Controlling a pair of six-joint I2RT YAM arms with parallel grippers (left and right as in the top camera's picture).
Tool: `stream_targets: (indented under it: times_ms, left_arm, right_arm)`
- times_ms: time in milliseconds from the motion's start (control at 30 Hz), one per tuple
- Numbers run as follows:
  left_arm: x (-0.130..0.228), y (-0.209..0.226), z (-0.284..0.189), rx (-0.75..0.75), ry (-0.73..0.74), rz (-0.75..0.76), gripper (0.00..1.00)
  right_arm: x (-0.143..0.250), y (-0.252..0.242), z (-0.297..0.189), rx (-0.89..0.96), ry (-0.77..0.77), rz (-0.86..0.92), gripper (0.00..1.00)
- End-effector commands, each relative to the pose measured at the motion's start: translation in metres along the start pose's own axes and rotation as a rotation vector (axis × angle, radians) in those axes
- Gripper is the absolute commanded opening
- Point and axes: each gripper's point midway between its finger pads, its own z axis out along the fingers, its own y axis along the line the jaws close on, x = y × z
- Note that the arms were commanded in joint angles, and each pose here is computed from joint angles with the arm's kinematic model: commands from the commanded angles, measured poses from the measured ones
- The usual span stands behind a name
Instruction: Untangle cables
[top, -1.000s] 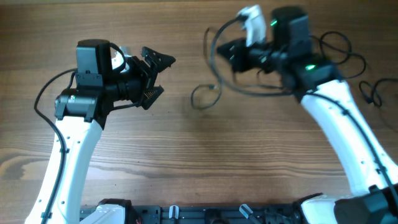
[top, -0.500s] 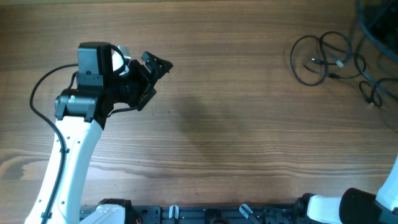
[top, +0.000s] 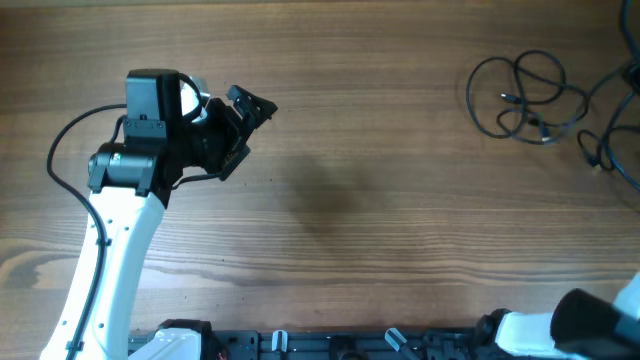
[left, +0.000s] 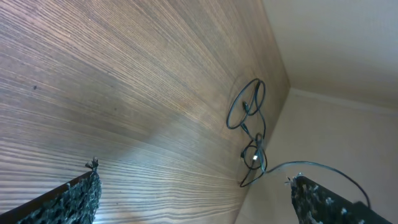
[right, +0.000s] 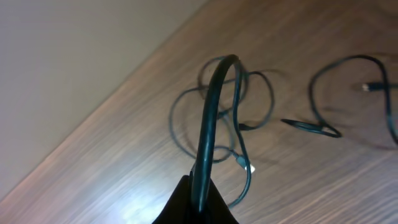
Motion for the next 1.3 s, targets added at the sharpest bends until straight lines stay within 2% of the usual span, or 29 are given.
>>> stream_targets:
  times_ms: [0,100,133,167,200,233,400,567,633,800,967,1133,1267]
  left_arm:
    - [-0.002,-0.001,-0.001,0.0,-0.012,0.021,1.0]
    - [-0.002,-0.001,-0.001,0.0,-0.012,0.021,1.0]
    - [-0.002,-0.001,-0.001,0.0,-0.012,0.021,1.0]
    - [-0.002,-0.001,-0.001,0.0,-0.012,0.021,1.0]
    - [-0.002,-0.001,-0.001,0.0,-0.012,0.021,1.0]
    - [-0.002,-0.001,-0.001,0.0,-0.012,0.021,1.0]
    - [-0.002,-0.001,-0.001,0.0,-0.012,0.021,1.0]
    - [-0.002,-0.001,-0.001,-0.001,-0.013,0.021,1.0]
    - [-0.006,0.001,-0.001,-0.016,-0.032,0.022,1.0]
    - [-0.018,0.011,-0.002,-0.07,-0.103,0.02,1.0]
    - [-0.028,0.02,-0.005,-0.123,-0.167,0.017,1.0]
    - [-0.028,0.02,-0.005,-0.123,-0.167,0.017,1.0]
    - [-0.028,0.02,-0.005,-0.123,-0.167,0.017,1.0]
  right_arm:
    - [0.003,-0.026,0.043,0.11,0.077,0.017,0.04]
    - [0.013,-0.037,0.075,0.149,0.157,0.028,0.04]
    - [0.018,-0.042,0.086,0.162,0.193,0.032,0.09]
    - [0.025,-0.046,0.097,0.175,0.233,0.037,0.43]
    - [0.03,-0.049,0.103,0.182,0.26,0.032,0.84]
    - [0.037,-0.052,0.112,0.184,0.299,0.015,1.0]
    - [0.038,-0.052,0.122,0.175,0.311,0.021,1.0]
    - [0.032,-0.001,0.094,-0.091,0.297,-0.039,1.0]
    - [0.029,0.029,0.062,-0.252,0.258,-0.125,1.0]
    - [0.039,0.073,-0.024,-0.364,0.11,-0.35,1.0]
    - [0.084,0.118,-0.106,-0.48,0.021,-0.549,1.0]
    - [0.127,0.118,-0.155,-0.515,0.033,-0.608,1.0]
    - [0.146,0.105,-0.172,-0.504,0.075,-0.567,1.0]
